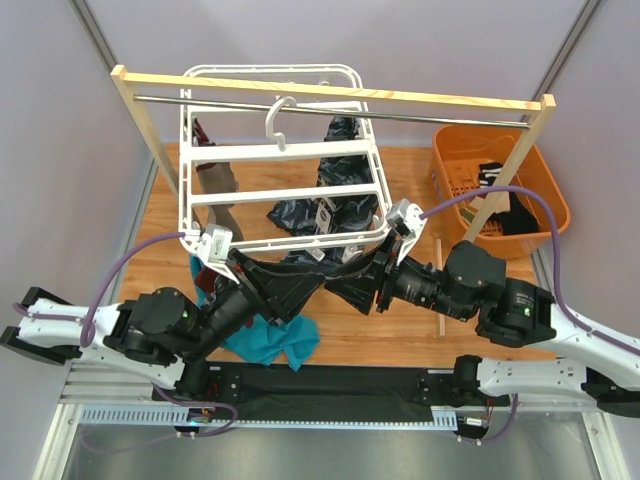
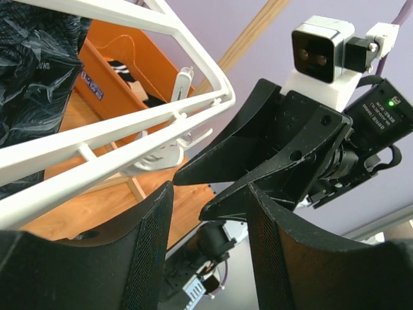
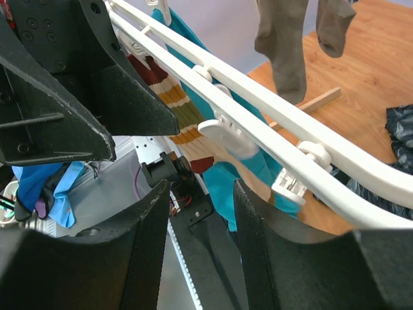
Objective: Clip the socks to the hanger
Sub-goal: Pick up the clamp from the hanger.
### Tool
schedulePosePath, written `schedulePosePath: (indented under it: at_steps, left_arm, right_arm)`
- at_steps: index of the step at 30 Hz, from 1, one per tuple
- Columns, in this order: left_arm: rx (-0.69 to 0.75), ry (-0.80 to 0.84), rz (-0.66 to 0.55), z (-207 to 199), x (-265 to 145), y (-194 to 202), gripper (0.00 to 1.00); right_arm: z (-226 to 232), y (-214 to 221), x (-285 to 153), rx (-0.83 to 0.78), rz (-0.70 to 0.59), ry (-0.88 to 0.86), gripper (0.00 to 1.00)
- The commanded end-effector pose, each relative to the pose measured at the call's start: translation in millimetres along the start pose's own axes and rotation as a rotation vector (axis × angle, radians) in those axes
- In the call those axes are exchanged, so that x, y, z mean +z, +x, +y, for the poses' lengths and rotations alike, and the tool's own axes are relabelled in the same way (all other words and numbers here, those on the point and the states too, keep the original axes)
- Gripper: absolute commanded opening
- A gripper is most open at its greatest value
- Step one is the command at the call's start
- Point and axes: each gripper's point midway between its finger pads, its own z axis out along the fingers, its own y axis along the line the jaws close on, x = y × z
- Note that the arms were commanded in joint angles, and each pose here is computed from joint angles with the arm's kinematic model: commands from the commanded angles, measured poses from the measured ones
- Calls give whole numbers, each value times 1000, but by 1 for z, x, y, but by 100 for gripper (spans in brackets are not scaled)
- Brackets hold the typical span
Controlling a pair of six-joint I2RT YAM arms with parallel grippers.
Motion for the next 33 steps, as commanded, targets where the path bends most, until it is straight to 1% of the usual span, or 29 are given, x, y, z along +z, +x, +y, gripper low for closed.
schedulePosePath:
  at_steps: [1, 2, 4, 8, 14, 18, 24, 30, 33]
  left_arm:
    - [-28, -13, -31, -4, 0, -19, 56]
    - [-32, -8, -32, -5, -1, -21, 56]
    - [-29, 0, -33, -7, -1, -24, 56]
    - [-26, 0, -27, -9, -1, -25, 56]
    - [-34, 2, -24, -8, -5, -30, 56]
    - [-34, 5, -23, -8, -6, -32, 56]
    - [-33, 4, -15, -7, -7, -32, 56]
    - [-44, 8, -16, -7, -9, -33, 56]
    - [-43, 13, -12, -7, -9, -33, 56]
  right_arm:
    - [11, -33, -2, -63, -166, -62, 46]
    - [10, -34, -2, -70, -176, -58, 49]
    - [10, -38, -3, -104, -208, -68, 52]
    - [5, -30, 2, -172, -220, -71, 57]
    - [5, -34, 5, -210, -291, -84, 58]
    - [-4, -33, 13, -234, -319, -46, 59]
    - [-16, -32, 17, -261, -348, 13, 64]
    - [-23, -29, 27, -258, -358, 52, 65]
    - [-27, -33, 28, -254, -391, 71, 61]
